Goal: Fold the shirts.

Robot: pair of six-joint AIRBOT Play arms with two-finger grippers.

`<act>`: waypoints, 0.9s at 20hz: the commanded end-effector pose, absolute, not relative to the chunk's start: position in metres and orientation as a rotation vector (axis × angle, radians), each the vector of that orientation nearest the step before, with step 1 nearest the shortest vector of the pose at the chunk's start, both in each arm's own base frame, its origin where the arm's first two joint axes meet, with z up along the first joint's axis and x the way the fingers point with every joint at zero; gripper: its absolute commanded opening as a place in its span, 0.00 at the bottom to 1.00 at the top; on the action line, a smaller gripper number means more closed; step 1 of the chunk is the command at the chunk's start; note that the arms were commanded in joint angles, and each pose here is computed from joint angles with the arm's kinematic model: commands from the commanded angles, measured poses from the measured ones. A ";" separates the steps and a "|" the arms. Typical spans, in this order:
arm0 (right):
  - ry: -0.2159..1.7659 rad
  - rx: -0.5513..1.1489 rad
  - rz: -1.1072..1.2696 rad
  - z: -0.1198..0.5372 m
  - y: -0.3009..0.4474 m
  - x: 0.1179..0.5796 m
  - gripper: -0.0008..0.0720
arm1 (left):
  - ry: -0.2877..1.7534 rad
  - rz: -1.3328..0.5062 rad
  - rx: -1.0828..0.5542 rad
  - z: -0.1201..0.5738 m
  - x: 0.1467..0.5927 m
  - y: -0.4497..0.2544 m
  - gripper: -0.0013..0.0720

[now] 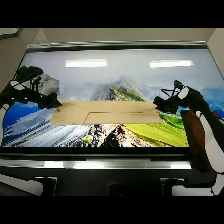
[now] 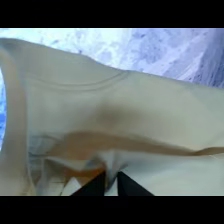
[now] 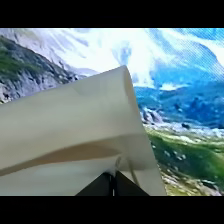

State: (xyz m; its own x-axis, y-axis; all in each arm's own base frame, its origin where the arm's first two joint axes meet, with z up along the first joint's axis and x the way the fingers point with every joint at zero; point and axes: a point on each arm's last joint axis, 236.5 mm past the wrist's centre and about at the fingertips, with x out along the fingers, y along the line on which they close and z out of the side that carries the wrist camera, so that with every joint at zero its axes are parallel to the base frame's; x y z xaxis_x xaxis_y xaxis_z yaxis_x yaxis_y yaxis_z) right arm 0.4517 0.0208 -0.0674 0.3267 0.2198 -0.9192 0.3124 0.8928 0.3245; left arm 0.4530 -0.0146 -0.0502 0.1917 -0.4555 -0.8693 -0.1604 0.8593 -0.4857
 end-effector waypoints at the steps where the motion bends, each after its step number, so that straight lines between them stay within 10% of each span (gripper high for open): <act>1: 1.309 0.507 -0.085 -0.075 0.019 0.441 0.36 | 1.449 -0.215 -0.575 -0.064 0.447 -0.017 0.72; 2: 1.319 0.526 -0.087 -0.069 0.016 0.437 0.69 | 1.434 -0.218 -0.569 -0.056 0.449 -0.015 0.77; 3: 1.323 0.531 -0.093 -0.064 0.006 0.434 0.75 | 1.413 -0.222 -0.559 -0.046 0.451 -0.011 0.77; 12: 1.430 0.914 0.093 -0.090 0.027 0.427 0.90 | 1.211 -0.305 -0.463 0.054 0.455 -0.038 0.75; 15: 1.439 0.931 0.053 -0.109 0.046 0.435 0.79 | 1.178 -0.369 -0.404 0.077 0.448 -0.070 0.74; 17: 1.428 0.932 0.065 -0.107 0.058 0.440 0.19 | 1.180 -0.414 -0.372 0.081 0.443 -0.093 0.74; 18: 1.424 0.966 0.087 -0.100 0.064 0.442 0.07 | 1.188 -0.438 -0.354 0.080 0.441 -0.106 0.73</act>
